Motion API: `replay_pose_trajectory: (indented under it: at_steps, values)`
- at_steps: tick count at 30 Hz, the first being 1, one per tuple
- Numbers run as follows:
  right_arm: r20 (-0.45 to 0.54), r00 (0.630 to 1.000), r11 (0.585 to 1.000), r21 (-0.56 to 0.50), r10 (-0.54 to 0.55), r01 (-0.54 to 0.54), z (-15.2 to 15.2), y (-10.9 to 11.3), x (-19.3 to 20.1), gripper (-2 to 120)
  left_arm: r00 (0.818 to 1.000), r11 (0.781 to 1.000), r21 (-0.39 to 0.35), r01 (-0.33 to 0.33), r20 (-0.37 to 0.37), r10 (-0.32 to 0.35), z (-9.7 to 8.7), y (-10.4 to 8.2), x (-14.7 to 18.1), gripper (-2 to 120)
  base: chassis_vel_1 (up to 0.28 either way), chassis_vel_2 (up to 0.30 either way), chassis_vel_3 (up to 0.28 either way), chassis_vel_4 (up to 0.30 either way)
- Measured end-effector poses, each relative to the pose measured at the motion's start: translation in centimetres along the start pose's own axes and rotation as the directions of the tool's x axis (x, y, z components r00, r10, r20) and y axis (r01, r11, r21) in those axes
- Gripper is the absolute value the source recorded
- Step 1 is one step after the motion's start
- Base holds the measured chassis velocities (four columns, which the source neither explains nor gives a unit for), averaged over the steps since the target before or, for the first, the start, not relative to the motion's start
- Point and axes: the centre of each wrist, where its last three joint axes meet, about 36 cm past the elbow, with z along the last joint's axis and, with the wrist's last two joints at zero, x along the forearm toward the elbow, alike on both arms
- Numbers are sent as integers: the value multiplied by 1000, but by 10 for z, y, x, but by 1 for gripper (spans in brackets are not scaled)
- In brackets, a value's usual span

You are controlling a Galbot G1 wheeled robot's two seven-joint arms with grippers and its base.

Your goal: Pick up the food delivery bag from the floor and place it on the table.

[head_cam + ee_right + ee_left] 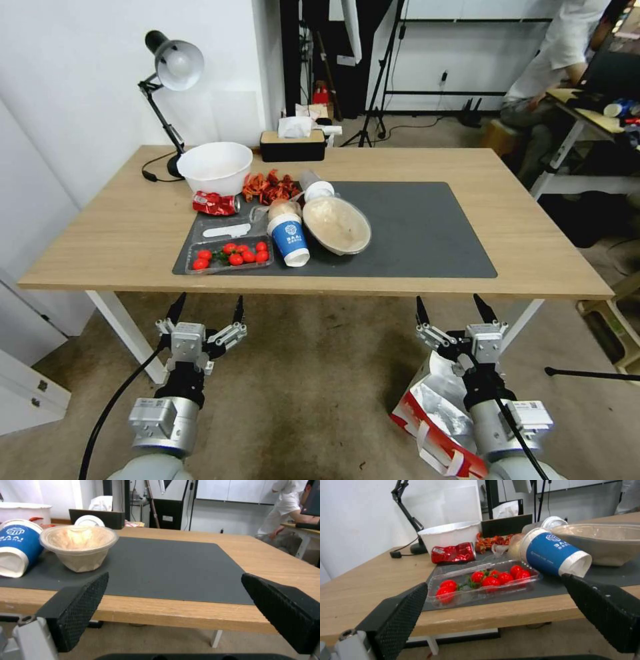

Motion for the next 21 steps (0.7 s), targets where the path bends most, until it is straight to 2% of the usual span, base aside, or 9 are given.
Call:
replay_pose_trajectory:
  at_steps: [18, 21]
  values:
    - [-4, 1000, 1000, -1, 0, 0, 0, 0, 1, 100, 1000, 1000, 3, 0, -1, 0, 0, 0, 0, 100, 0, 0, 0, 0]
    - [-56, 998, 1000, -26, -16, 14, -14, 7, 12, 100, 1000, 999, 43, 0, -8, 1, -4, -4, 0, 100, 0, 0, 0, 0]
